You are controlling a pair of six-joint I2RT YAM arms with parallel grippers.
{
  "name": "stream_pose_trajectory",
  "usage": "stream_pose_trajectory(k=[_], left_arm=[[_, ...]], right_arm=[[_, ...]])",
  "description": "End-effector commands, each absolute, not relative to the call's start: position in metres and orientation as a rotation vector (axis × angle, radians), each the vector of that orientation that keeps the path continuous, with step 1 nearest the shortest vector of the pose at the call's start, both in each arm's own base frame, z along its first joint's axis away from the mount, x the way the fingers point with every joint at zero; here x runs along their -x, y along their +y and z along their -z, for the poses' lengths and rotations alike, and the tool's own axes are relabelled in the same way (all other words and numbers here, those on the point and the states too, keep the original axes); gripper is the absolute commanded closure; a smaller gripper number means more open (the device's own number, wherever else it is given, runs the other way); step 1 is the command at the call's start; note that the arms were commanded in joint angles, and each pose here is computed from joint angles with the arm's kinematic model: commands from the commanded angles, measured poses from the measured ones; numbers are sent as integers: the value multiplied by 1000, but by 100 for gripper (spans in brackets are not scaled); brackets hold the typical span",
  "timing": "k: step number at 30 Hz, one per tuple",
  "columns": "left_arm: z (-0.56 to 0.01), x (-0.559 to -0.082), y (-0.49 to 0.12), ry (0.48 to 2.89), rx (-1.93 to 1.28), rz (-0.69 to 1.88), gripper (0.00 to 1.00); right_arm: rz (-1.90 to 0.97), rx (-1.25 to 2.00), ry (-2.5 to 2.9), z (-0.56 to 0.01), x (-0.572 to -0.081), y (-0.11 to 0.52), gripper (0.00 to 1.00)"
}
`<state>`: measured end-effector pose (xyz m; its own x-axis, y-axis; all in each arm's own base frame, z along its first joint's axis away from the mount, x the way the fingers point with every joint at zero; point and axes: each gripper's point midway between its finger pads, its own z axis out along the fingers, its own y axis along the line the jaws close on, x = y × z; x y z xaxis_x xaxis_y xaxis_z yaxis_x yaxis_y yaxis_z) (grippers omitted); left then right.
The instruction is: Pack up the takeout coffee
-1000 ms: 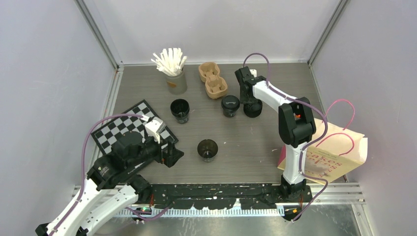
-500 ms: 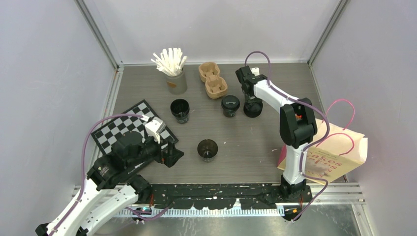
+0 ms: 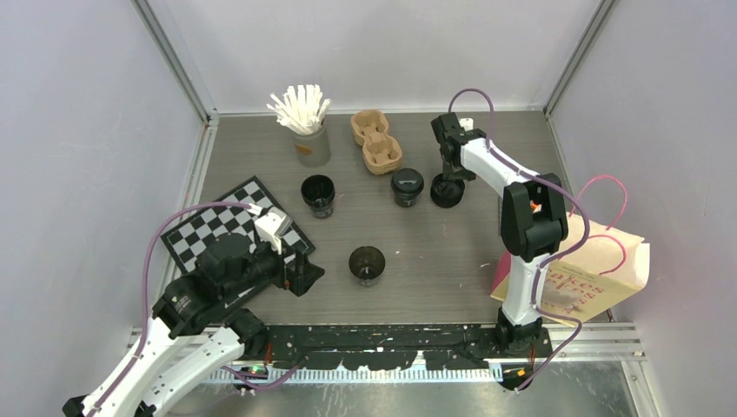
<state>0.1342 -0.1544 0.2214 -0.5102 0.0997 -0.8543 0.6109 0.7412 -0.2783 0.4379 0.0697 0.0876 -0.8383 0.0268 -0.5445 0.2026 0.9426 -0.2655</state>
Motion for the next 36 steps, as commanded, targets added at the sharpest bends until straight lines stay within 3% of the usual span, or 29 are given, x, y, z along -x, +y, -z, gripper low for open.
stream_pose_trajectory(k=[1,12,19,26,36], left_arm=[[-227,-137,-154,1993,-542,701,0],[-229,-136,-155,1984,-551,713,0],[-228,-136,-155,1985,-551,710,0],[-228,-136,-155,1984,-554,714,0],[-226,-137,-156,1996,-555,710,0]], right_arm=[[377,-190,2514,-100,-438,70,55],[376,-176,2553,-88,-432,67,60],[417,-175,2550,-85,-432,62,72],[460,-167,2510,-99,-432,54,75],[438,-135,2517,-97,-434,57,91]])
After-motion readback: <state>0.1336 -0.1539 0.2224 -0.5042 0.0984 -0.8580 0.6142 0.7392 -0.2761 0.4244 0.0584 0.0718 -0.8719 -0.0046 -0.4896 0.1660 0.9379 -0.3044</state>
